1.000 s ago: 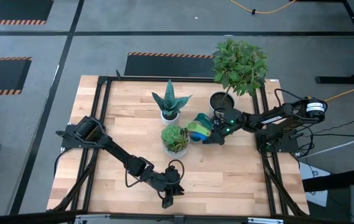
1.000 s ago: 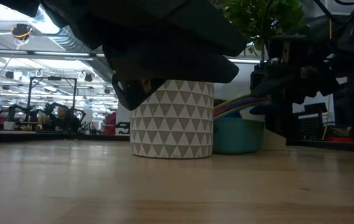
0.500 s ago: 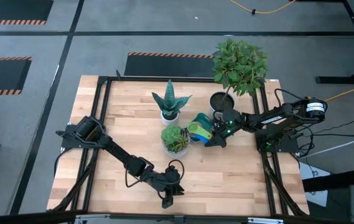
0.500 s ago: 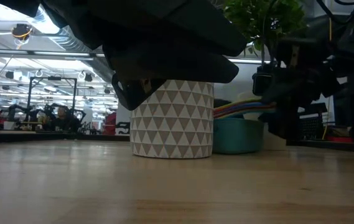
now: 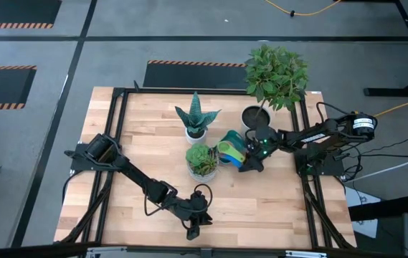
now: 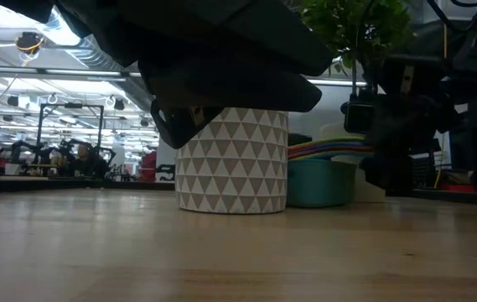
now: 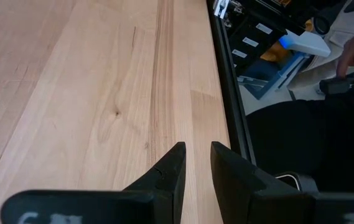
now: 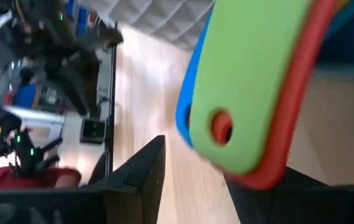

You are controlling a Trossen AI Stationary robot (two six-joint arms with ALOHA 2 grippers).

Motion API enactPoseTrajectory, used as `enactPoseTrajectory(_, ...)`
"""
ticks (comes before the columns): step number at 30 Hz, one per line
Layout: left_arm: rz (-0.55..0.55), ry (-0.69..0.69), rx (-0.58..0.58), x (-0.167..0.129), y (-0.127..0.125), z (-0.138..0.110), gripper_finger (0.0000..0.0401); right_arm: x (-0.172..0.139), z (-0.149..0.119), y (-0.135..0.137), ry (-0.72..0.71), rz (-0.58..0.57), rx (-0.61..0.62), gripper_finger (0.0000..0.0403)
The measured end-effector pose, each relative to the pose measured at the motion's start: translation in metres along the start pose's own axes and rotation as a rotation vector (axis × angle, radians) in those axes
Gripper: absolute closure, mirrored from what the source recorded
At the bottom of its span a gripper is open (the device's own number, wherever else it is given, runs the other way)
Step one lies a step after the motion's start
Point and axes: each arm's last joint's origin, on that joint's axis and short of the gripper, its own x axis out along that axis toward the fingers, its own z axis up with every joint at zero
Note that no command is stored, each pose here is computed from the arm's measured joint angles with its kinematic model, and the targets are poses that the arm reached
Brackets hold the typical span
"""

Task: Nest measuring cups in basket
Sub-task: Put the stacked measuring cups into the green bin, then return to Home Position

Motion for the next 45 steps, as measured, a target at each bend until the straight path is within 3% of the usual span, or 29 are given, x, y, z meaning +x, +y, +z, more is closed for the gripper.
enactPoseTrajectory(11, 0.000, 0.000, 0.000, 0.000, 0.000, 0.000, 0.0332, -0.001, -0.006, 0.002, 0.147, 0.148, -0.098, 0.0246)
enactPoseTrajectory(23, 0.000, 0.000, 0.000, 0.000, 0.000, 0.000, 0.0332, 0.000, -0.020, 0.000, 0.304, 0.186, -0.023, 0.0246)
enactPoseTrajectory(31, 0.000, 0.000, 0.000, 0.000, 0.000, 0.000, 0.0332, 0.008, -0.033, 0.014, 0.416, 0.259, -0.011, 0.0246)
enactPoseTrajectory(39, 0.000, 0.000, 0.001, 0.000, 0.000, 0.000, 0.0332, 0.002, -0.025, 0.048, 0.353, 0.415, -0.161, 0.0247)
enactPoseTrajectory(45, 0.029, -0.026, 0.246, 0.001, 0.007, 0.007, 0.0332, -0.016, -0.019, 0.076, 0.262, 0.527, -0.303, 0.0247)
